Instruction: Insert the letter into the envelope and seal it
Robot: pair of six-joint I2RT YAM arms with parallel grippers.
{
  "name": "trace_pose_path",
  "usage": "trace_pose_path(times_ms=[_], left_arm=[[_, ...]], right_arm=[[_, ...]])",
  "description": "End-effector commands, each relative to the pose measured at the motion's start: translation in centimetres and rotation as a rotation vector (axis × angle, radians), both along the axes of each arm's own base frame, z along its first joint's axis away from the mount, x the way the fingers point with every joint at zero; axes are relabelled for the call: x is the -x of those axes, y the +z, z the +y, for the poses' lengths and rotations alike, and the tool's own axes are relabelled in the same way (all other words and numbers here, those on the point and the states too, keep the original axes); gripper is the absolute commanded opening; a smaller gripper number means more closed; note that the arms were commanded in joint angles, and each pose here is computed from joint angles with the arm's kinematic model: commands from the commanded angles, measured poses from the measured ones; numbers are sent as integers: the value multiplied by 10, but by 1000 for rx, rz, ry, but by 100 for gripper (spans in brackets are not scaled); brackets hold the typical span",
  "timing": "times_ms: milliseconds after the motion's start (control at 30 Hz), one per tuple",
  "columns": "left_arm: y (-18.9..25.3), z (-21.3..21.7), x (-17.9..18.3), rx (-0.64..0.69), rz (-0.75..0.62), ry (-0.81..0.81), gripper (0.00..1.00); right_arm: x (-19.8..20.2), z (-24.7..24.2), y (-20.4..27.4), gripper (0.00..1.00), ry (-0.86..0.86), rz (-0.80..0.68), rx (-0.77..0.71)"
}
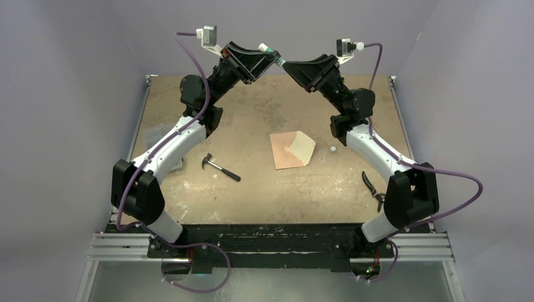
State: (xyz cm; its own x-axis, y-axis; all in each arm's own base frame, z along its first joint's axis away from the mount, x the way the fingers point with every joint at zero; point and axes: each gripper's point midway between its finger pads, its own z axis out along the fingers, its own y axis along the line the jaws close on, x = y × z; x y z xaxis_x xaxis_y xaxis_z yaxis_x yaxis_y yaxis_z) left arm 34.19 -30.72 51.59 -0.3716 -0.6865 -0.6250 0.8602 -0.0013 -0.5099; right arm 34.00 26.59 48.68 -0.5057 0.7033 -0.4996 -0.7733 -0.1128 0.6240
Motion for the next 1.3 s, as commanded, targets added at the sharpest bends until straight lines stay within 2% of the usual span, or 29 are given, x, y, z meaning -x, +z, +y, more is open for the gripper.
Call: trace_pose_path(times_ms=[0, 167, 333, 400, 500, 667, 767, 800, 900, 933, 967, 1067, 1200, 1267], left_arm=[[19, 4, 15, 42, -63, -23, 0], [22, 6, 23, 68, -82, -54, 0], [31, 11, 33, 87, -129, -57, 0], [32, 12, 36, 89, -149, -56, 0], [33, 17, 48, 114, -220, -57, 0], [30, 20, 68, 86, -415, -17, 0], [31, 18, 69, 65, -442, -17, 0], [30, 16, 64, 62, -420, -13, 0], [26, 12, 44, 28, -317, 15, 0], [24, 11, 38, 19, -279, 33, 0], [19, 11, 29, 10, -238, 53, 0], [5, 6, 13, 3, -128, 56, 0], [-7, 0, -1, -12, -17, 25, 0], [-11, -5, -4, -28, 34, -2, 0]], right_arm=[[-2, -1, 22, 40, 1, 0, -39], [-22, 5, 5, 26, 16, 134, -27], [-41, 12, -29, 18, 42, 326, -7], [-41, 14, -42, 9, 112, 412, -42], [-25, 13, -42, 0, 290, 483, -153], [6, -15, -16, 0, 601, 561, -469], [16, -38, -5, 0, 679, 549, -630], [18, -40, -4, 5, 666, 538, -637], [16, -33, -9, 59, 528, 457, -526], [14, -26, -13, 72, 473, 418, -455], [14, -19, -18, 82, 423, 367, -385], [16, -4, -33, 87, 275, 199, -208], [33, 1, -40, 88, 175, -1, -75], [29, 5, -42, 88, 86, -74, 16]])
